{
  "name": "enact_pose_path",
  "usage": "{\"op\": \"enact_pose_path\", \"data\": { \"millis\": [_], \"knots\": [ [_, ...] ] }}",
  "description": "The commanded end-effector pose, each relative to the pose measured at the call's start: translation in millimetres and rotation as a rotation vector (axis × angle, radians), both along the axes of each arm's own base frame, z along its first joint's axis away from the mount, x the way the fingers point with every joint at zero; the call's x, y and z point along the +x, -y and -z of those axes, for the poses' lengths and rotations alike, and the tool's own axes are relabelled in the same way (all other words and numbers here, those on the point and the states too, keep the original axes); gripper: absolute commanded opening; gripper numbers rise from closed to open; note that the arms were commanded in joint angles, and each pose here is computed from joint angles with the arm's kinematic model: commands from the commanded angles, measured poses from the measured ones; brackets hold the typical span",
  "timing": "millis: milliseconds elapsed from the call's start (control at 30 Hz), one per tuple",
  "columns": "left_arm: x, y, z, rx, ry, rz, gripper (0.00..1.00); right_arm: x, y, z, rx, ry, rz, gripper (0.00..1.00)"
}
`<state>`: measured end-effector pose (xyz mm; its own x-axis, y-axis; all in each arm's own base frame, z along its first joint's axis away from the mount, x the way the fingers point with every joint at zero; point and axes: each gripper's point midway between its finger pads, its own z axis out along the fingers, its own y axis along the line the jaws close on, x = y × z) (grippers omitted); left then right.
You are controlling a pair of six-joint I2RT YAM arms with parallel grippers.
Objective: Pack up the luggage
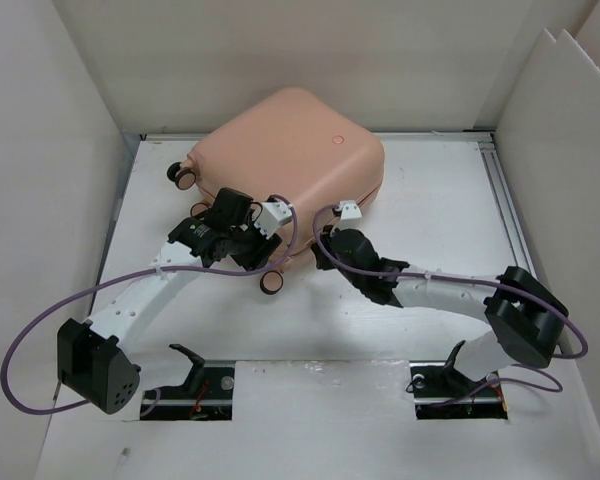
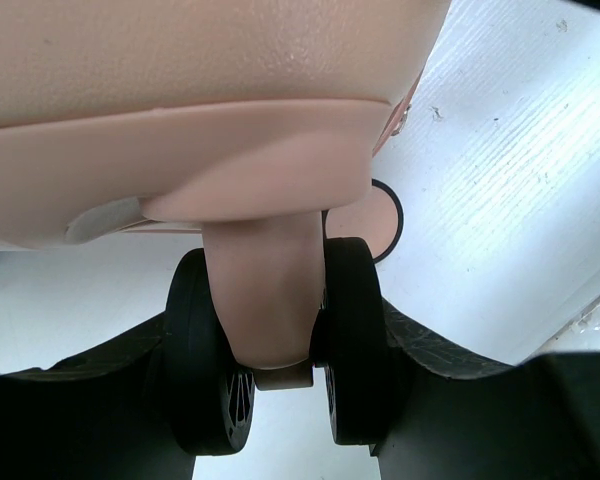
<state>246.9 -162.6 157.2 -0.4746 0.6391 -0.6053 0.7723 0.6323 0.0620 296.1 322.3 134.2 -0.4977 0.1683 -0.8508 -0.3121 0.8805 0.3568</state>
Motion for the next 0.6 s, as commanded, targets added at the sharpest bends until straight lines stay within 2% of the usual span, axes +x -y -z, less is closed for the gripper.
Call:
{"op": "enact_pose_path", "data": {
  "millis": [0,67,100,167,200,333,567],
  "knots": [
    [-6,1,-14,-0.025,0.045,0.032,0.00,17,-3,-43,0.069,0.172,-0.005,0.00],
    [-7,2,-14,-0.031,0.042,0.037,0.00,14,-12,-46,0.073,0.193,-0.065,0.00],
    [-6,2,-12,-0.027,0.034,0.037,0.00,13,-15,-47,0.067,0.206,-0.091,0.04],
    [-6,2,-12,-0.027,0.034,0.037,0.00,11,-21,-47,0.021,0.233,-0.152,0.19],
    [-6,2,-12,-0.027,0.034,0.037,0.00,6,-27,-49,0.024,0.246,-0.206,0.35],
    [-4,3,-12,-0.026,0.032,0.037,0.00,-12,-37,-43,0.029,0.267,-0.319,0.57],
    [6,11,-14,-0.042,0.036,0.022,0.00,-40,-61,-46,0.149,0.314,-0.443,0.61]
  ]
}}
